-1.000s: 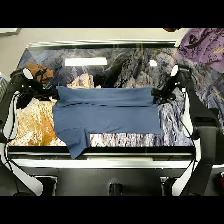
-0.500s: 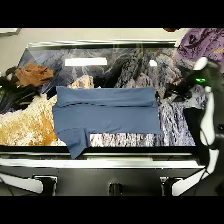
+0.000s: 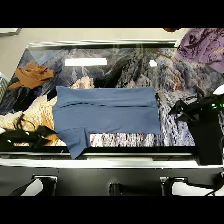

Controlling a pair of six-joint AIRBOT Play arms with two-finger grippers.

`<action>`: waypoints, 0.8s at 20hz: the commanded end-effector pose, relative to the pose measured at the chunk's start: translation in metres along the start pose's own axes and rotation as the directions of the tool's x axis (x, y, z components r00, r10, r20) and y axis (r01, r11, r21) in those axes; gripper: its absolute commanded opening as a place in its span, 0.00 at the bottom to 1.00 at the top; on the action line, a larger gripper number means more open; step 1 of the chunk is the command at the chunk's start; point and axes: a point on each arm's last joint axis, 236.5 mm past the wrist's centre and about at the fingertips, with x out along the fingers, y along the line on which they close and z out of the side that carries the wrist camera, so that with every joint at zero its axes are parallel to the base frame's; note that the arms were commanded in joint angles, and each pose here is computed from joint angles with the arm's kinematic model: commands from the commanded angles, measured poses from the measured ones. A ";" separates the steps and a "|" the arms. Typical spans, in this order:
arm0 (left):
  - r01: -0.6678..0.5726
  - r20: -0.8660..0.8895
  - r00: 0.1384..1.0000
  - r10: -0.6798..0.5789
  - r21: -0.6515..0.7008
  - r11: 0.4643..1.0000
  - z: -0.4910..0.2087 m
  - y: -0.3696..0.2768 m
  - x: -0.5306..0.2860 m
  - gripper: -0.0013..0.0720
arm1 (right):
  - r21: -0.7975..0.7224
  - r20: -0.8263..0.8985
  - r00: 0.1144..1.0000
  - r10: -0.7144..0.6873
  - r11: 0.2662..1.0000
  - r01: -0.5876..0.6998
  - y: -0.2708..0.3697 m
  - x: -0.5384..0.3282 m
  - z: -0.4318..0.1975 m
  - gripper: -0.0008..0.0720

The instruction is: Fold the clothes and pants, and hang the long-sleeved shirts on hangers.

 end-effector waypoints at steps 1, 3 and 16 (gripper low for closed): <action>0.071 -0.037 0.997 -0.072 -0.021 0.997 -0.041 -0.003 0.033 0.85 | 0.012 0.010 1.000 0.021 1.000 -0.021 0.001 0.004 -0.006 0.76; 0.060 -0.050 0.997 -0.060 0.000 0.998 -0.046 -0.006 0.042 0.85 | 0.012 0.010 1.000 0.022 1.000 -0.022 0.001 0.004 -0.006 0.76; 0.070 -0.096 0.993 -0.074 -0.041 0.997 -0.049 -0.015 0.073 0.04 | 0.041 -0.102 0.995 0.014 0.999 -0.010 -0.024 0.050 -0.040 0.77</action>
